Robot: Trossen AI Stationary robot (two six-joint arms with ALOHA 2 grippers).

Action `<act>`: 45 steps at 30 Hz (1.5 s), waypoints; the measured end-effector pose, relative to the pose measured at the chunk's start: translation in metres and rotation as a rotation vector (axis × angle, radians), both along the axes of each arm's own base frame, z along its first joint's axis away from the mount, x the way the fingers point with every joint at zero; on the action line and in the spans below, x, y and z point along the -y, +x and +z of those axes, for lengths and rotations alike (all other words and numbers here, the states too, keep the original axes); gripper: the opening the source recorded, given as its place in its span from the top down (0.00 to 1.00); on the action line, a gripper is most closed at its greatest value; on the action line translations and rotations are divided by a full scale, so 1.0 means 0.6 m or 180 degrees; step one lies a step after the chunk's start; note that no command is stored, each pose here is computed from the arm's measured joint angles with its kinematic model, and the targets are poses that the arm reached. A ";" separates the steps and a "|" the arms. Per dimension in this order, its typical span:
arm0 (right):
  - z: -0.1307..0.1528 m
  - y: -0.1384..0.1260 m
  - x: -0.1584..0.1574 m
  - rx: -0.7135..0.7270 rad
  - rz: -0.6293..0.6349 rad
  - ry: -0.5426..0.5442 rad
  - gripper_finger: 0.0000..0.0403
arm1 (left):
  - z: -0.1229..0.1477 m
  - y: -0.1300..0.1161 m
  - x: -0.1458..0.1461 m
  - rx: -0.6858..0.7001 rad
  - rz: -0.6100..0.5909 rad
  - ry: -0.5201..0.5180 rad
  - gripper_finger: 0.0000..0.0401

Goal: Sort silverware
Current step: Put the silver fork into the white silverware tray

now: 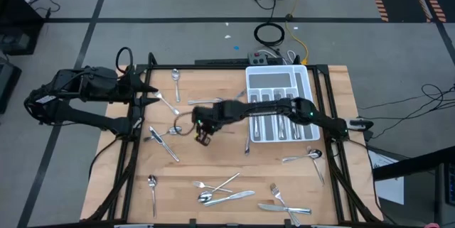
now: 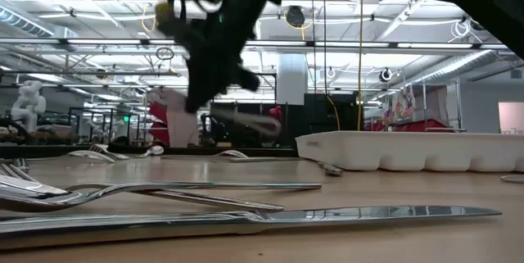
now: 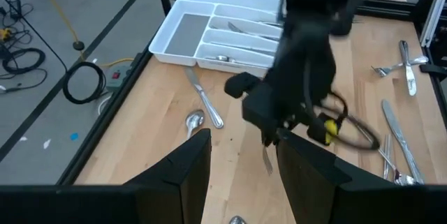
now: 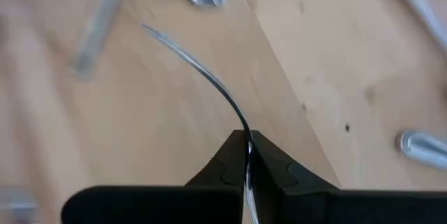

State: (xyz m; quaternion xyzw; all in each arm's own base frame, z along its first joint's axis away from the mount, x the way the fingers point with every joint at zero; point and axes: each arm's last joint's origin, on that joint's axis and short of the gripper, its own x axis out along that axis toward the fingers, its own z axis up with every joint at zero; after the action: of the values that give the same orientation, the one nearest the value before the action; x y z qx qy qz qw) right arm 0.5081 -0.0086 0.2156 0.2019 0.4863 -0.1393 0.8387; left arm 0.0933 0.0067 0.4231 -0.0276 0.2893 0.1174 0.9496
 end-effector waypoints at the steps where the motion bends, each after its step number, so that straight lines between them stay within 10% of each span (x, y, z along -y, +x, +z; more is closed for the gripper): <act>1: 0.016 0.002 0.007 0.0094 0.0007 0.0044 1.00 | 0.000 0.000 0.000 -0.0001 0.0000 0.0000 0.59; 8: 0.156 -0.068 0.073 0.0207 -0.0031 0.0114 1.00 | 0.000 0.000 0.000 0.0010 0.0019 -0.0004 0.59; 20: 0.326 -0.361 0.165 0.0735 -0.1086 -0.0194 1.00 | 0.004 0.002 -0.003 0.0114 0.0207 0.0022 0.59; 28: 0.200 -0.510 0.142 0.1730 -0.1853 0.0483 1.00 | 0.020 0.021 -0.006 0.0459 0.0389 0.0132 0.59; 45: -0.051 -0.594 0.103 0.2317 -0.2707 0.1305 1.00 | -0.001 0.131 -0.009 0.0215 0.0421 0.0241 0.59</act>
State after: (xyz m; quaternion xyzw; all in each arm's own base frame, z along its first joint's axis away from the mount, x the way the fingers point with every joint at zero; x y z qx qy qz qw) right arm 0.1517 -0.0701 0.1852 0.5714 0.0610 -0.2880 0.7660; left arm 0.1716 0.0119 0.4226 -0.0147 0.2499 0.1897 0.9494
